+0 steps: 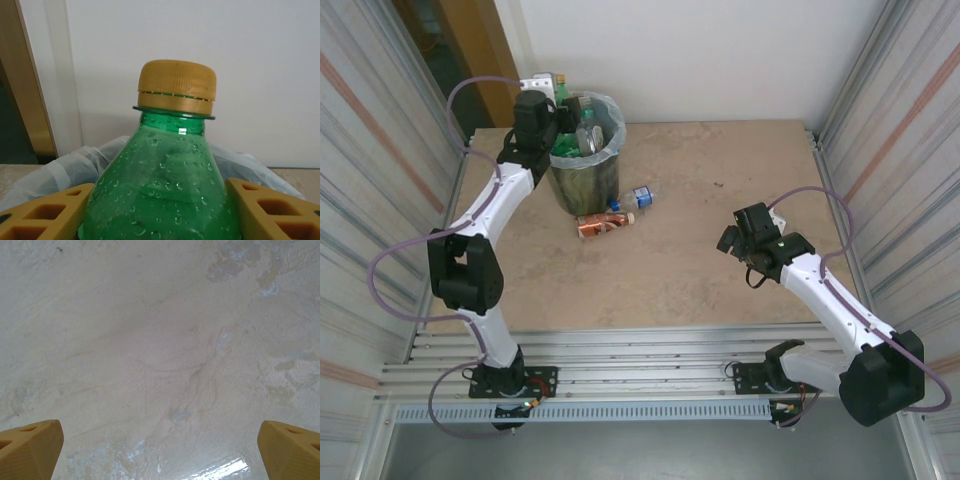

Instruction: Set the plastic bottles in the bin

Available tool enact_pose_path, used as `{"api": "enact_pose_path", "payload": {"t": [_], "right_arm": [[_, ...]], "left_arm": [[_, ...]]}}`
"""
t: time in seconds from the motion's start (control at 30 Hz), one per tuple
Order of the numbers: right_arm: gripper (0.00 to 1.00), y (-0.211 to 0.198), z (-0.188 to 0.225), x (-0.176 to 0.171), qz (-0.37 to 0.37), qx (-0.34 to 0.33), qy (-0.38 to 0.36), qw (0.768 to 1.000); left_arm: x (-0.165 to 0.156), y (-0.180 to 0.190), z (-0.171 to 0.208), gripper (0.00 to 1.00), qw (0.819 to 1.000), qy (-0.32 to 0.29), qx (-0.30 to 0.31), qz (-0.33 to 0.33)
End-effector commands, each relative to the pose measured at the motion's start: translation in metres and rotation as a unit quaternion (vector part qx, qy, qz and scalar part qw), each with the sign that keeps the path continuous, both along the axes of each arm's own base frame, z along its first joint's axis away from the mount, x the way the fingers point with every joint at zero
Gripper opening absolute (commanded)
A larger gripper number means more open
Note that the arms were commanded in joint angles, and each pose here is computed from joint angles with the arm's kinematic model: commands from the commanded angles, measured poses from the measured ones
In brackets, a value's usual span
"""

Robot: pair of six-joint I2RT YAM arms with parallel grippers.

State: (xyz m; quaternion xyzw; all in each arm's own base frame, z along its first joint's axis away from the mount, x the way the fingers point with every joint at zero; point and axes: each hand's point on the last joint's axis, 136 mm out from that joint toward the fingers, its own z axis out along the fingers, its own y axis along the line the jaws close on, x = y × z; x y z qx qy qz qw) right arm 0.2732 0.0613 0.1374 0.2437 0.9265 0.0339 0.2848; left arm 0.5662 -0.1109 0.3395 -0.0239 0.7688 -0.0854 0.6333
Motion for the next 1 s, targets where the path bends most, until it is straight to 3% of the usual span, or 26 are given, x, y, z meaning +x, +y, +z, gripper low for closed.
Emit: {"api": "enact_pose_path", "payload": {"t": [0.0,0.47,0.73,0.83,0.97], "right_arm": [[0.98,0.001,-0.002,-0.003,-0.007,0.008,0.005,1.0],[0.98,0.004,-0.003,0.002,-0.002,0.006,0.009,1.0],[0.98,0.005,-0.002,0.004,-0.001,0.005,0.01,1.0],[0.98,0.006,-0.003,0.005,0.0,0.005,0.011,1.0],[0.98,0.006,-0.003,0.005,0.0,0.005,0.011,1.0]], "left_arm": [[0.002,0.007,-0.004,0.38,1.0,0.0,-0.008,0.016],[-0.005,0.024,-0.038,0.49,0.997,0.049,-0.002,0.067],[-0.01,0.028,-0.038,0.67,0.996,0.053,-0.005,0.077],[-0.012,0.027,-0.032,0.79,0.996,0.048,-0.006,0.076],[-0.017,0.023,-0.017,0.84,0.997,0.033,-0.004,0.07]]}}
